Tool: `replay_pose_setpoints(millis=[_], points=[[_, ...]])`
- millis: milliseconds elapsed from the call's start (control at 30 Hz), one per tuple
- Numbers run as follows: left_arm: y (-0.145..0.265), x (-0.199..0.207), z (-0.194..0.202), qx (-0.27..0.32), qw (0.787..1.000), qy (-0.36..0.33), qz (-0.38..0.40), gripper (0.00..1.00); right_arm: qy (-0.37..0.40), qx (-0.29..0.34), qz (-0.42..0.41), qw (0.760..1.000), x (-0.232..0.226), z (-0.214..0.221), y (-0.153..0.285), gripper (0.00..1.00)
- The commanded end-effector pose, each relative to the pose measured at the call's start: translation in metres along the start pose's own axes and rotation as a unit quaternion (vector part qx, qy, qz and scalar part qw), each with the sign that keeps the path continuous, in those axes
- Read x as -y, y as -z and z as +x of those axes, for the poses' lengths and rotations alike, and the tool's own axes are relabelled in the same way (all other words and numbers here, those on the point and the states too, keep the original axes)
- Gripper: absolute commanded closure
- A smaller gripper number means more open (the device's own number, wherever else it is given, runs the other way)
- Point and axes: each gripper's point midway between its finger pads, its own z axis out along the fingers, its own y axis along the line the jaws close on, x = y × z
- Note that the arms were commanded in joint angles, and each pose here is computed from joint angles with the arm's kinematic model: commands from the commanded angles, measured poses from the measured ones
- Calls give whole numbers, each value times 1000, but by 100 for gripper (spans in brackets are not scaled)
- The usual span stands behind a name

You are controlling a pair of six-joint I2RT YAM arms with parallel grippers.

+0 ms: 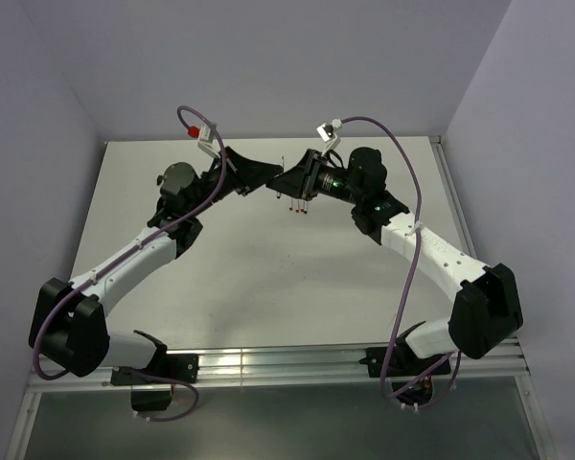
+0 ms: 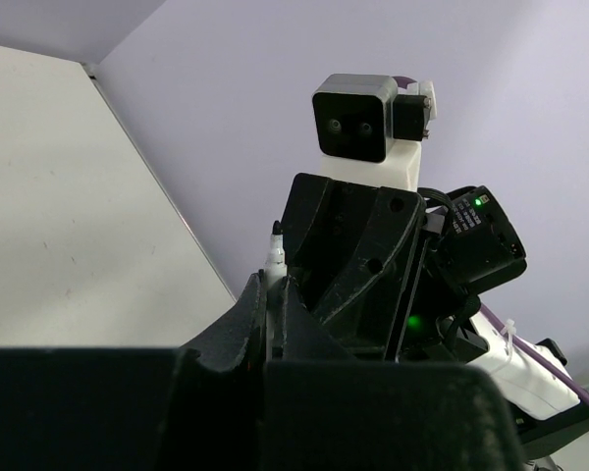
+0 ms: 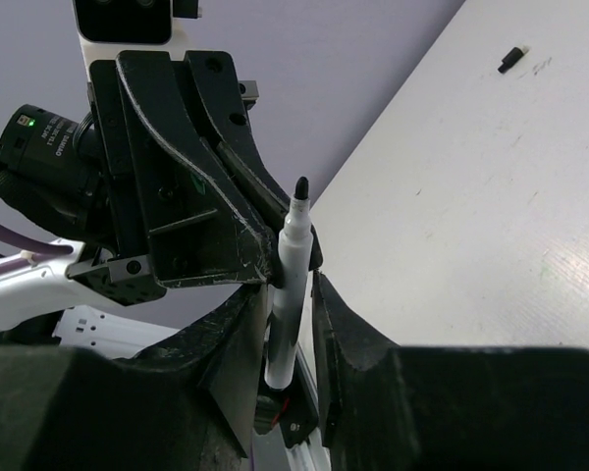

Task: Insert the pens into the pen caps
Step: Pick up the pen from the center of the board.

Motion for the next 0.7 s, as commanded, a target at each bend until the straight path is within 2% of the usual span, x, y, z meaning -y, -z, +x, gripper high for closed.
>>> replay_pose_setpoints(millis=[0, 133, 167, 267, 667], points=[[0, 18, 4, -8, 999, -12, 35, 100, 23, 21, -21, 999, -19, -12, 2, 69], [0, 16, 6, -9, 999, -10, 34, 100, 23, 18, -16, 999, -16, -10, 2, 81], [0, 14, 6, -6, 999, -9, 30, 100, 23, 15, -13, 1000, -15, -9, 2, 89], [1, 11, 6, -3, 1000, -9, 23, 100, 29, 15, -1, 999, -12, -9, 4, 99], [5, 4, -3, 30, 999, -21, -7, 100, 63, 2, 45, 997, -2, -6, 16, 100]])
